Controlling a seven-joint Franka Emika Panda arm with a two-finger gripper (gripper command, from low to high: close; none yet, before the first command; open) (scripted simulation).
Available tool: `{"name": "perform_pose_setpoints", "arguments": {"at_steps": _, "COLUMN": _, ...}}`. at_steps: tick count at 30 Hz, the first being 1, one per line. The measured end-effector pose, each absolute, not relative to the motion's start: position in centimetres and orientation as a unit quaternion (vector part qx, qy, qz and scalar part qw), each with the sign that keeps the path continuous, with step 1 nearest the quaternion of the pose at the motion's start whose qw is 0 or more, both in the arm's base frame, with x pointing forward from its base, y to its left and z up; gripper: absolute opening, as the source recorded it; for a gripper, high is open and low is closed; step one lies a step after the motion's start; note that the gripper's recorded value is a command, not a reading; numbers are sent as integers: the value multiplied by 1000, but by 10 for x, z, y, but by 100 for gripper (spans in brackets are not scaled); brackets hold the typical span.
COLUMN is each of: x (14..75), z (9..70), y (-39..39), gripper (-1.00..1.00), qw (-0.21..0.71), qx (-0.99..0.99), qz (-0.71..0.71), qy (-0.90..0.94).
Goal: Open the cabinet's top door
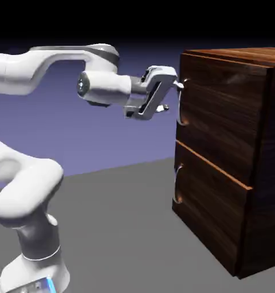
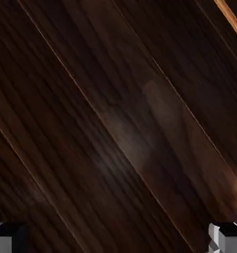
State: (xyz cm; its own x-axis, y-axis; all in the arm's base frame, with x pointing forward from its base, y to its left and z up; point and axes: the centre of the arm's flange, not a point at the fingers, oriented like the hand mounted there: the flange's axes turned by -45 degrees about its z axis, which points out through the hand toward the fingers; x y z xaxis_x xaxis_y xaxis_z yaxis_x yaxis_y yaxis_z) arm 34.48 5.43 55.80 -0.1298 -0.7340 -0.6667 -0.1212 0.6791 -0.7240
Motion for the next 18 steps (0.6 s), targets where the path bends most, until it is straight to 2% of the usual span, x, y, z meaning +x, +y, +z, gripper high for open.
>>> {"name": "perform_pose_setpoints", "arguments": {"at_steps": 18, "x": 368, "z": 500, "y": 127, "gripper": 0, "qw": 706, "qx": 10, "qz": -23, "qy": 708}}
